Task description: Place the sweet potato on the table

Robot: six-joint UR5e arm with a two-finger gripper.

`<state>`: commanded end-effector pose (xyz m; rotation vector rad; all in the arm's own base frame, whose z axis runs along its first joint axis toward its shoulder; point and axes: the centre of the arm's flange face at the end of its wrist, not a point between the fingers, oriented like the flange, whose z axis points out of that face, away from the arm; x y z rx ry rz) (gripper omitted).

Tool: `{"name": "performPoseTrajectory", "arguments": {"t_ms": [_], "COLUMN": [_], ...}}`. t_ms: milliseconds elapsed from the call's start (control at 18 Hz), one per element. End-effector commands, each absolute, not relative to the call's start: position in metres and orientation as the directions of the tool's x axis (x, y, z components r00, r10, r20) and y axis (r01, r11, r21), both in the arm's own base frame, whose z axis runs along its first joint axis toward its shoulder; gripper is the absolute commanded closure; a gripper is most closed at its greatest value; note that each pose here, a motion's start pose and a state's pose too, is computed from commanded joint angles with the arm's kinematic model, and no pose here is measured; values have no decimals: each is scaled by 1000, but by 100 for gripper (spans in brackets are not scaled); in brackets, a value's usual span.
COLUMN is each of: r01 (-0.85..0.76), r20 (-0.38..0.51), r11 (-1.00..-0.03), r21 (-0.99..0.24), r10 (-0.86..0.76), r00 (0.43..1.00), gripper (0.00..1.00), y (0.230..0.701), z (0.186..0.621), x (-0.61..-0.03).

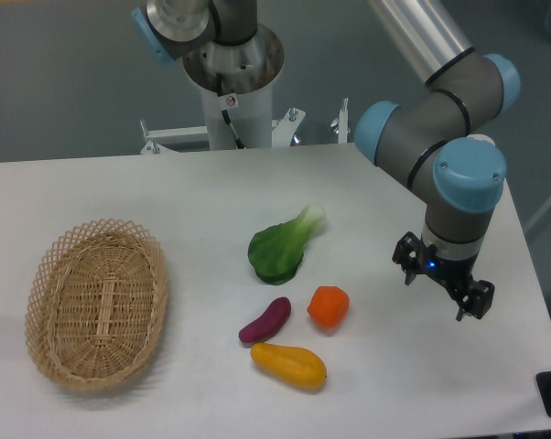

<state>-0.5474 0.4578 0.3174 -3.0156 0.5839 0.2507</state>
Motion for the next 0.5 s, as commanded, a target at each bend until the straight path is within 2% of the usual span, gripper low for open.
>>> {"name": "performPoseTrajectory", "arguments": {"t_ms": [500], "r01": [-374], "r20": [-163], "r11": [-927], "r21": [-27], "r10": [-365], "r00": [917], "gripper": [0], "y": [457], "z": [313], "x": [-545]}}
